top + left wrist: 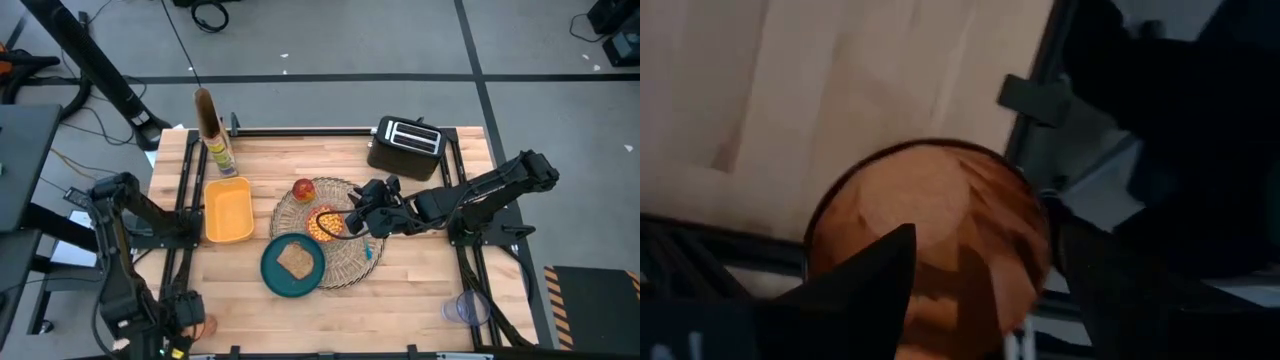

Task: Arrange a breakfast setting
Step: Put the brown cup of milk to the top of the blue spoon on the brown table mat

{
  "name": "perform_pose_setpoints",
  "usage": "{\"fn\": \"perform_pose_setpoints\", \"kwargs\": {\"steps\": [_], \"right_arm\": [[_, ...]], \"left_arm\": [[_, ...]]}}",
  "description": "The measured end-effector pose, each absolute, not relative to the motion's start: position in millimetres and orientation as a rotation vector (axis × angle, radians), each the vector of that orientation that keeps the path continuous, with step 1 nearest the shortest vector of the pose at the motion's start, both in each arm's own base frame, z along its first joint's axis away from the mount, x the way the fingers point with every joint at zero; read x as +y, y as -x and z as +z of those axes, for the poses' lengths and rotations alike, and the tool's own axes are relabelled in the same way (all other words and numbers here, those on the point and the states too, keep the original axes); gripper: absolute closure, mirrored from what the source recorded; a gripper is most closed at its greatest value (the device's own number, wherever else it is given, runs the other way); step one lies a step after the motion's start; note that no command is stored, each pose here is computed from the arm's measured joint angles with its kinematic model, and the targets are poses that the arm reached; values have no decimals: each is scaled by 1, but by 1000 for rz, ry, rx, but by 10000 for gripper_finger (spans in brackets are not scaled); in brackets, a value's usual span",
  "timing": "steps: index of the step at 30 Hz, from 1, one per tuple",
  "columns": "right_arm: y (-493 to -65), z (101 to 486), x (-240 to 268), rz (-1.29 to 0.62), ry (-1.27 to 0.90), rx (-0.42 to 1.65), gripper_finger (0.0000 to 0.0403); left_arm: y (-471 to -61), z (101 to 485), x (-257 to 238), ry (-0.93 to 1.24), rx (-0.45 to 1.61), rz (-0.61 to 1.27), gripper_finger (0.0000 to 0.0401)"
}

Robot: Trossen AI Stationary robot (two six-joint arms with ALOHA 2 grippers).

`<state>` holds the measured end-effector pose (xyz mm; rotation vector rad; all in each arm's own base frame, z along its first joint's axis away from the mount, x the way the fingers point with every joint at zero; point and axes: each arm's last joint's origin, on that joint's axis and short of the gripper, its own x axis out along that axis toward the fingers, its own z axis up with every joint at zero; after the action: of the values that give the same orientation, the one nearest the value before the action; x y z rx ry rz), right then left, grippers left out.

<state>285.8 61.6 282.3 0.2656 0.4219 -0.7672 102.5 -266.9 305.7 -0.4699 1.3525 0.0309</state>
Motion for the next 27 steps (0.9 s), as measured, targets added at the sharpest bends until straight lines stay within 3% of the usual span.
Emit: {"fn": "perform_pose_setpoints", "kwargs": {"steps": [9,14,20,27], "right_arm": [[-285,282,64,-748,-224,439,293],[-283,283,70,-764,-162,420,293],[-283,283,72,-743,-170,431,293],[-283,283,72,-747,-200,417,293]], "left_arm": [[-110,288,-288,446,1355,1,148],[-110,288,-287,460,1361,18,170],[-108,294,-275,424,1391,44,204],[-104,312,-259,517,1374,59,209]]}}
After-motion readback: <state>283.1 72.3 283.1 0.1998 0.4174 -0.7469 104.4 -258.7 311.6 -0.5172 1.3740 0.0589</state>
